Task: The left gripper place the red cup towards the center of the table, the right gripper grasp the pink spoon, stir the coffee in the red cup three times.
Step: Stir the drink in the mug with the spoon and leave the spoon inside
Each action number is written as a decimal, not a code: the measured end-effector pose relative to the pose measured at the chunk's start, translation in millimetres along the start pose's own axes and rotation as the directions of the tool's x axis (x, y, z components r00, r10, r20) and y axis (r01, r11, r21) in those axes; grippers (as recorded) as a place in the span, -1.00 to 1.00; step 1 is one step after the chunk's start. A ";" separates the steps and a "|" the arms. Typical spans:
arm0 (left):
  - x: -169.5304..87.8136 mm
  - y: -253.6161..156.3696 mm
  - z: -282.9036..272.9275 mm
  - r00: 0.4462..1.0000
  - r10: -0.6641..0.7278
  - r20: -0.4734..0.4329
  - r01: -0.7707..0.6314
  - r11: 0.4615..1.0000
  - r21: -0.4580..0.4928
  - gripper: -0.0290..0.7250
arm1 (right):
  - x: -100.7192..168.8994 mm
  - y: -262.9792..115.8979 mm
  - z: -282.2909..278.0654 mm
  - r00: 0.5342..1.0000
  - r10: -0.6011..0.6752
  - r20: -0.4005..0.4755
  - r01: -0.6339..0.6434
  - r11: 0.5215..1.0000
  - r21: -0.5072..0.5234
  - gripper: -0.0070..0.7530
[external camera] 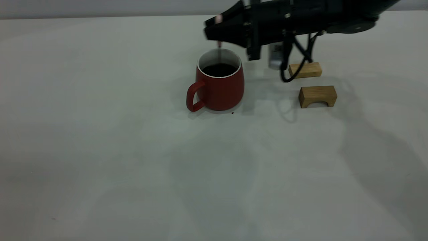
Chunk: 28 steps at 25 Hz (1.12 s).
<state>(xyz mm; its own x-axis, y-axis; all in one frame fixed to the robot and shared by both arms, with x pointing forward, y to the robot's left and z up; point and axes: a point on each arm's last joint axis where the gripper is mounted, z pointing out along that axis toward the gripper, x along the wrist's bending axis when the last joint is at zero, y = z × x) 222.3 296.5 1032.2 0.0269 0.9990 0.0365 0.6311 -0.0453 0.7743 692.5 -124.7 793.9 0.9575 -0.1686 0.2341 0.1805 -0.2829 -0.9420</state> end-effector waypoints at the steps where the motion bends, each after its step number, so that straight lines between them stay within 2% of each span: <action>1: 0.0 0.0 0.0 1.000 0.000 0.000 0.000 1.000 0.000 0.63 | 0.1 1.6 -3.0 1.000 0.008 -0.003 -0.008 1.000 -0.002 -0.67; 7: 0.0 0.0 0.0 1.000 0.000 0.000 0.000 1.000 0.000 0.63 | -15.5 7.5 -9.7 0.997 0.078 0.010 -0.078 0.997 0.003 -0.66; 9: 0.0 0.0 0.0 1.000 0.000 0.000 0.000 1.000 0.000 0.63 | -19.2 8.1 -10.5 0.996 0.084 0.019 -0.084 0.996 0.009 -0.60; 11: 0.0 0.0 0.0 1.000 0.000 0.000 0.000 1.000 0.000 0.63 | -19.6 7.9 -10.7 0.998 0.052 0.020 -0.052 0.999 0.008 -0.44; 16: 0.0 0.0 0.0 1.000 0.000 0.000 0.000 1.000 0.000 0.63 | -19.0 6.8 -11.0 0.995 -0.097 0.018 0.097 0.995 0.008 0.13; 20: 0.0 0.0 0.0 1.000 0.000 0.000 0.000 1.000 0.000 0.63 | -17.2 -5.7 -13.5 0.971 -0.228 0.066 0.228 0.974 0.008 0.31; 24: 0.0 0.0 0.0 1.000 0.000 0.000 0.000 1.000 0.000 0.63 | -14.2 -32.5 -20.7 0.916 -0.363 0.172 0.367 0.930 0.011 0.33; 26: 0.0 0.0 0.0 1.000 0.000 0.000 0.000 1.000 0.000 0.63 | -15.4 -44.4 -25.9 0.864 -0.434 0.255 0.446 0.895 0.013 0.33; 28: 0.0 0.0 0.0 1.000 0.000 0.000 0.000 1.000 0.000 0.63 | -17.4 -56.7 -33.5 0.783 -0.507 0.360 0.537 0.844 0.020 0.32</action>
<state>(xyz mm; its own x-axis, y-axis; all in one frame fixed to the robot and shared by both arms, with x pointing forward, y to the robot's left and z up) 222.3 296.5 1032.2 0.0269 0.9990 0.0365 0.6311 -0.0453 0.7743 658.1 -137.3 851.3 0.7395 0.3508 0.5745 0.6706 -0.3104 -0.6737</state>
